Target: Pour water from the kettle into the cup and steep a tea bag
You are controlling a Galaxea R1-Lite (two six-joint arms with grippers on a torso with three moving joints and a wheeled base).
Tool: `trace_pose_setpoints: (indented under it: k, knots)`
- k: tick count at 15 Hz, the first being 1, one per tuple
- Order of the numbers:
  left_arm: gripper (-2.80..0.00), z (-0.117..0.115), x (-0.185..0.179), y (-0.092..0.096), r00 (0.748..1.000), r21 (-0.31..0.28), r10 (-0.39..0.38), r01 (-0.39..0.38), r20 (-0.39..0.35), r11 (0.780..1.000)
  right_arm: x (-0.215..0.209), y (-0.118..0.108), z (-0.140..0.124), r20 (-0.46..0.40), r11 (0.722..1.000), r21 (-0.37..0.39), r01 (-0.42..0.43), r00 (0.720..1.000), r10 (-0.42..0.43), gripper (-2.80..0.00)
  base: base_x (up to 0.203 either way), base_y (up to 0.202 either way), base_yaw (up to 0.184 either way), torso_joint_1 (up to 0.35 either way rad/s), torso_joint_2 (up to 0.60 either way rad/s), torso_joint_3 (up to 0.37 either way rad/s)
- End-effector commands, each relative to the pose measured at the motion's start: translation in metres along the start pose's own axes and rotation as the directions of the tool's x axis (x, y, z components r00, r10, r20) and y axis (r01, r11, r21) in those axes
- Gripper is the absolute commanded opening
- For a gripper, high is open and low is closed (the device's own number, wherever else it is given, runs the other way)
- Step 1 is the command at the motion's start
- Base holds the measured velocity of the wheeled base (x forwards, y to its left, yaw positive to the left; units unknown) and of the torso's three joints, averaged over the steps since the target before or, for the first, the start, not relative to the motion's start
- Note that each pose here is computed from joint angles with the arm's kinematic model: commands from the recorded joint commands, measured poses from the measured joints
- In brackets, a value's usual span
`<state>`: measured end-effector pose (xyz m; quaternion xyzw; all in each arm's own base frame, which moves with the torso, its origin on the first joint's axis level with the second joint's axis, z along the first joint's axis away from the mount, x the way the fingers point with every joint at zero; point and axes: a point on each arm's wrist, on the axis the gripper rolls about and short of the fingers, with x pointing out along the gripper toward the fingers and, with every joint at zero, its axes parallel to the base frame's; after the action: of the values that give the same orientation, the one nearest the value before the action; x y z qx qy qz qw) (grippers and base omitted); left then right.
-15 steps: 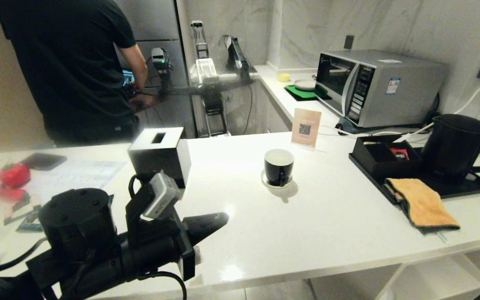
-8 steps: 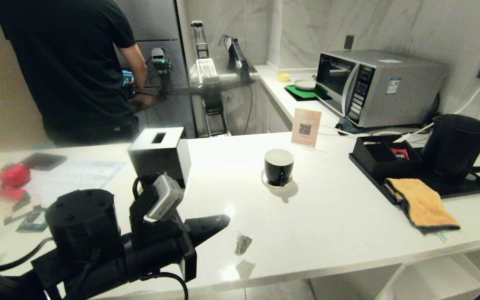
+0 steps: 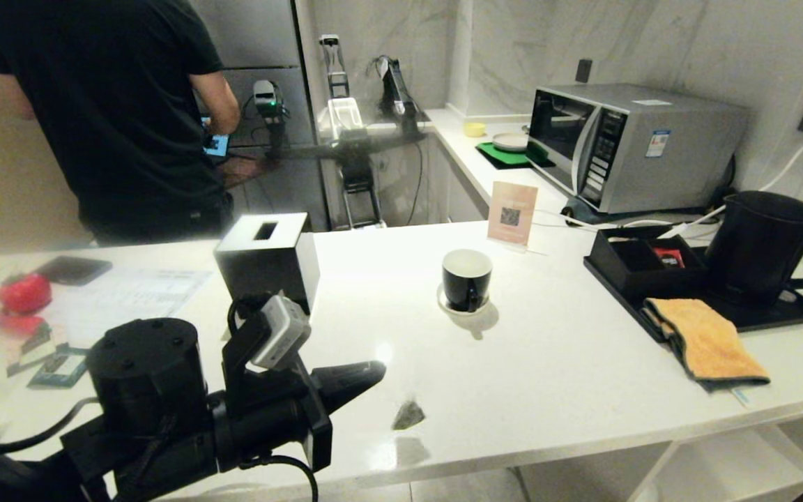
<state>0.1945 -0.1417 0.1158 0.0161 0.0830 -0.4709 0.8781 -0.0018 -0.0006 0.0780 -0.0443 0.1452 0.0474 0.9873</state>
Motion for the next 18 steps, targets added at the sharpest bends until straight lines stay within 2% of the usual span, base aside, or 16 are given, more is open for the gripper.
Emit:
trace_pose_setpoints:
  k: [1,4,7,10,13,18]
  knots:
    - [-2.80,0.002,-0.001,0.000,1.000,0.004,0.006,-0.006,0.013,1.000,0.000,0.000,0.000,-0.008,1.000,-0.001,0.001,1.000,-0.001,-2.80,0.000,0.000,0.000,0.000,0.00,0.000]
    - [-2.80,-0.002,-0.006,0.000,1.000,-0.004,0.013,-0.013,-0.004,1.000,0.000,0.000,0.000,0.007,0.997,0.022,0.076,0.997,-0.077,-2.80,0.000,0.000,0.000,0.000,0.00,0.000]
    - [-2.80,-0.003,-0.007,0.000,1.000,-0.010,0.017,-0.017,-0.005,1.000,-0.009,0.001,-0.003,0.125,0.992,0.039,0.120,0.984,-0.124,-2.80,0.000,0.000,0.000,0.000,0.00,0.000]
    - [-2.80,0.001,-0.011,0.006,0.999,-0.008,0.044,-0.044,0.013,0.999,-0.019,0.003,-0.008,0.271,0.991,0.057,0.124,0.953,-0.135,-2.80,0.000,0.000,0.000,0.000,0.00,0.000]
    - [-2.80,0.005,-0.016,0.004,0.999,0.004,0.041,-0.041,0.030,0.999,-0.019,0.003,-0.009,0.275,0.988,0.103,0.115,0.951,-0.139,-2.80,0.000,0.000,0.000,0.000,0.00,0.000]
    - [-2.80,0.009,-0.019,0.002,0.998,0.011,0.043,-0.043,0.047,0.999,-0.019,0.003,-0.009,0.275,0.988,0.103,0.115,0.951,-0.139,-2.80,0.000,0.000,0.000,0.000,0.00,0.000]
